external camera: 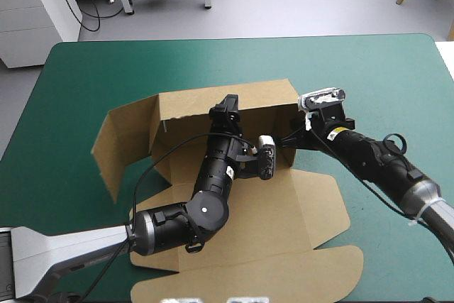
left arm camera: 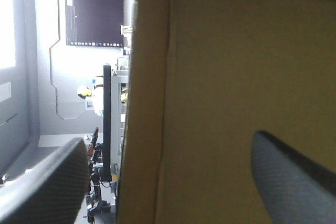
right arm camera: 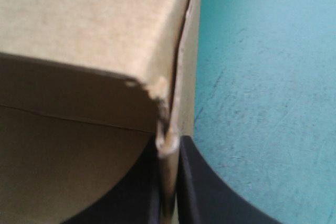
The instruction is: Fold the box
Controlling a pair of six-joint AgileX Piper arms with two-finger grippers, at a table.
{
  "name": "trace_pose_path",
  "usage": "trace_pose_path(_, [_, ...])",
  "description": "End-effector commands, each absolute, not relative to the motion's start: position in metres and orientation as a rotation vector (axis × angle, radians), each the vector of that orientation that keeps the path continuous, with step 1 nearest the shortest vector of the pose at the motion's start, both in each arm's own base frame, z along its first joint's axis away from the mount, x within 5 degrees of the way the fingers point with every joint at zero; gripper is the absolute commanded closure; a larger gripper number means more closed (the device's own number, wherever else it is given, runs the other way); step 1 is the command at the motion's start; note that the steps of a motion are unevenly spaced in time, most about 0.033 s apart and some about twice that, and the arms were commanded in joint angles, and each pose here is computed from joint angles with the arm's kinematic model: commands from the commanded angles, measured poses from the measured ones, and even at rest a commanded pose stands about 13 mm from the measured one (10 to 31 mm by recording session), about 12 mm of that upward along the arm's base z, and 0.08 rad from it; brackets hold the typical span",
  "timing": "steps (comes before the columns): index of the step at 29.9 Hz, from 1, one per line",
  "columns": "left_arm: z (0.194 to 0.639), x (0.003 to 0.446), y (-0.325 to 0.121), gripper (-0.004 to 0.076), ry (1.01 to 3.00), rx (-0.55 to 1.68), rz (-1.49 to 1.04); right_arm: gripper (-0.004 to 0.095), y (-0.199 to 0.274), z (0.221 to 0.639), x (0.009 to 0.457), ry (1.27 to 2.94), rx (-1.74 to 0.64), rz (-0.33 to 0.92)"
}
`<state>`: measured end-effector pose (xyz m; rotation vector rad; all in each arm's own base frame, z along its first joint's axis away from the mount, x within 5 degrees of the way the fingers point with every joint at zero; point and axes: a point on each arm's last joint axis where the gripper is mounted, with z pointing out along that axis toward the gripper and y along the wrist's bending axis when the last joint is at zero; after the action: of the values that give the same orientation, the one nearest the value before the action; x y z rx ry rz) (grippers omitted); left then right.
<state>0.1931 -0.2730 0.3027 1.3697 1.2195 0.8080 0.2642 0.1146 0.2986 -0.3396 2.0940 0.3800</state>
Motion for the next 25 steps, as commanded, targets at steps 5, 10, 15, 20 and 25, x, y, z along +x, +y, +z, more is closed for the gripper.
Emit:
trace_pose_path(5, [0.335,0.178,-0.277,0.0123,1.079,1.274,0.842,0.0926,0.095,0.322,0.3,2.004,-0.2,0.33])
trace_pose_path(10, [0.334,0.177,-0.277,0.0123,1.078,1.276,0.835,0.0926,0.09,0.329,0.314,2.019,-0.21,0.304])
trace_pose_path(15, [0.333,0.177,-0.278,0.0128,1.089,1.286,0.821,0.0926,0.091,0.34,0.32,2.023,-0.237,0.299])
trace_pose_path(20, [0.332,0.177,-0.277,0.0335,1.102,1.282,0.822,0.0926,0.092,0.346,0.322,2.014,-0.243,0.303])
trace_pose_path(25, [0.327,0.177,-0.275,0.0722,1.172,1.326,0.816,0.0926,0.092,0.346,0.321,2.021,-0.239,0.308])
